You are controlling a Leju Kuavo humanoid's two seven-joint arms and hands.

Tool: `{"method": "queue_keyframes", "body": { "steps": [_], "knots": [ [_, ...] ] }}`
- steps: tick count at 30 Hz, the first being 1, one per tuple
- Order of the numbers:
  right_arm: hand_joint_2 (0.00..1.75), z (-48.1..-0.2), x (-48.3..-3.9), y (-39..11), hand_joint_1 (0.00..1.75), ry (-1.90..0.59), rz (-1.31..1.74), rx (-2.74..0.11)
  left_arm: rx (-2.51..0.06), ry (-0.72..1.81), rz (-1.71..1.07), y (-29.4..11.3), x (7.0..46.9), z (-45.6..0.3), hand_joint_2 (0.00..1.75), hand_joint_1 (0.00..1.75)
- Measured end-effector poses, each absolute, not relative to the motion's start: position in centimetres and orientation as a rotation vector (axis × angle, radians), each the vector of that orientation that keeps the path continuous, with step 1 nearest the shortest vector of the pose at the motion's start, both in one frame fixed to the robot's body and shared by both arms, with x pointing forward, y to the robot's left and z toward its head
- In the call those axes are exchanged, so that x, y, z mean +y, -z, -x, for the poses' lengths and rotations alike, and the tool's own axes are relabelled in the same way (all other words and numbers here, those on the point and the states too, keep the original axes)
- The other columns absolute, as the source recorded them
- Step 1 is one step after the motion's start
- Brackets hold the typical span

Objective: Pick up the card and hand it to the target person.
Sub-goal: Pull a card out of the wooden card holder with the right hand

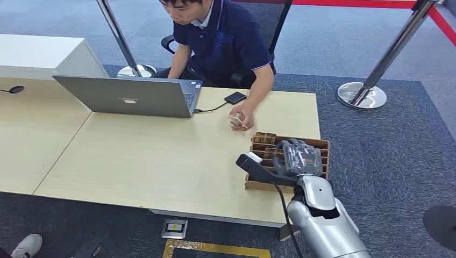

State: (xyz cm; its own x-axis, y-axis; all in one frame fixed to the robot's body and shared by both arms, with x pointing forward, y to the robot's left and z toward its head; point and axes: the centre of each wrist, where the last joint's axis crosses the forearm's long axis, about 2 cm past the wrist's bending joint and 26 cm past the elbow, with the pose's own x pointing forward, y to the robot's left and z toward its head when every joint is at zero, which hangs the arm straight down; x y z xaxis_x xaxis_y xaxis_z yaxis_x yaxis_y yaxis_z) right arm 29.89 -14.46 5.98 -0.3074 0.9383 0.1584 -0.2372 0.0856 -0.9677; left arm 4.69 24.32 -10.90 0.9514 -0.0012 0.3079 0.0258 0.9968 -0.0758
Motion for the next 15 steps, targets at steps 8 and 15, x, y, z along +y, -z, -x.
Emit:
{"method": "queue_keyframes", "body": {
  "steps": [8, 15],
  "knots": [
    [1.75, -29.92, -14.12, -6.17, 1.75, -1.442, 0.776, -1.349, -0.313, 0.009, 0.079, 10.90, 24.32, -4.68, 0.00, 0.00],
    [1.75, -29.84, -13.92, -6.20, 1.75, -1.447, 0.769, -1.371, -0.312, 0.006, 0.080, 10.90, 24.31, -4.66, 0.00, 0.00]
  ]
}}
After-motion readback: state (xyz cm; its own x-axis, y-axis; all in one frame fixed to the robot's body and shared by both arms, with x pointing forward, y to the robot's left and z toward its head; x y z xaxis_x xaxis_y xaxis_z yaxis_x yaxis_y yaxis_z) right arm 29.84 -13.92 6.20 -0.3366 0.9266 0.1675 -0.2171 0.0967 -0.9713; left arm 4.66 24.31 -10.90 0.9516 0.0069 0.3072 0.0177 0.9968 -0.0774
